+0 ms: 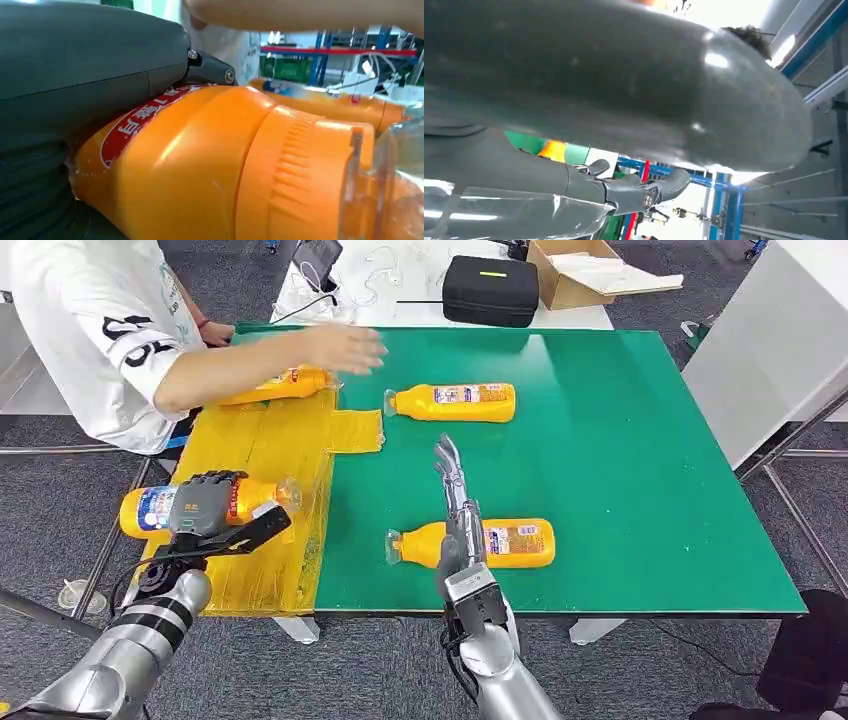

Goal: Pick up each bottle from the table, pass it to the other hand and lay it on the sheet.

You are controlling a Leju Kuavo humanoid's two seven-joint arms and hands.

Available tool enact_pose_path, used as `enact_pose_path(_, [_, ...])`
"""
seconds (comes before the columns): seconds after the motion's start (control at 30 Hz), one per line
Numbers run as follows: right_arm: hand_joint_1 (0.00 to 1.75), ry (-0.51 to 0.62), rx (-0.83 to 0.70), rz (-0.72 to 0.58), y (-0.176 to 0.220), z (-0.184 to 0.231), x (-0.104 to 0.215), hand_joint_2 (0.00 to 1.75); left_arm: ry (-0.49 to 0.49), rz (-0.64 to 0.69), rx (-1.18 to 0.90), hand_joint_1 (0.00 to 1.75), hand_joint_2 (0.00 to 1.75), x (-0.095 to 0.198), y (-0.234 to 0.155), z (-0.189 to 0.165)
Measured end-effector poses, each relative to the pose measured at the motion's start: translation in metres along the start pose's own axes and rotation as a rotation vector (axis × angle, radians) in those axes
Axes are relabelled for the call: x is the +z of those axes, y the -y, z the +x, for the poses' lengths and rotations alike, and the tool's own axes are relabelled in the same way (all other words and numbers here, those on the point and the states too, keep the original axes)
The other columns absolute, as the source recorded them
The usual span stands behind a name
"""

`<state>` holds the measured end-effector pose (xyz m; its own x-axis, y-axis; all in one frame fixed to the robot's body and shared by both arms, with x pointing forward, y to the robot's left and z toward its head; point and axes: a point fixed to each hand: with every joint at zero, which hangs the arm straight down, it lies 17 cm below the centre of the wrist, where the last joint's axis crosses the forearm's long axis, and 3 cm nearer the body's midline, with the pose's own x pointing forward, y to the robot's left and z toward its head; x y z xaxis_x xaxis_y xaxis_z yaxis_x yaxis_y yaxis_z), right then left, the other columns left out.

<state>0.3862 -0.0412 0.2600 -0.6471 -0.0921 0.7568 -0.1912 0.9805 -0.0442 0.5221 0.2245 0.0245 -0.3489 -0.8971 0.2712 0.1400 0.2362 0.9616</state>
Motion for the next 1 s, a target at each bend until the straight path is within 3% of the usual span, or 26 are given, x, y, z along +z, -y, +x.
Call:
enact_pose_path(0.37, [0.00,-0.008,-0.012,0.018,-0.005,0.000,0.001,0.00,-0.016,-0.065,0.033,1.75,1.75,0.010,0.017,-0.010])
enact_pose_path(0.8, [0.00,-0.024,-0.025,0.043,-0.011,-0.005,0.002,0.00,0.095,-0.217,0.166,1.73,1.75,0.021,0.046,0.015])
enact_pose_path(0.83, [0.00,-0.025,-0.026,0.048,-0.011,-0.005,0.002,0.00,0.113,-0.226,0.180,0.66,1.75,0.023,0.047,0.018])
enact_pose_path(0.9, [0.00,-0.026,-0.027,0.057,-0.013,-0.007,0.000,0.00,0.144,-0.242,0.196,0.31,1.75,0.025,0.050,0.024])
enact_pose_path(0.93, [0.00,-0.026,-0.027,0.060,-0.013,-0.008,-0.001,0.00,0.153,-0.251,0.202,0.02,1.75,0.027,0.052,0.026])
enact_pose_path(1.0, [0.00,-0.034,-0.030,0.067,-0.015,-0.011,0.000,0.00,0.172,-0.280,0.218,0.00,1.75,0.030,0.058,0.031])
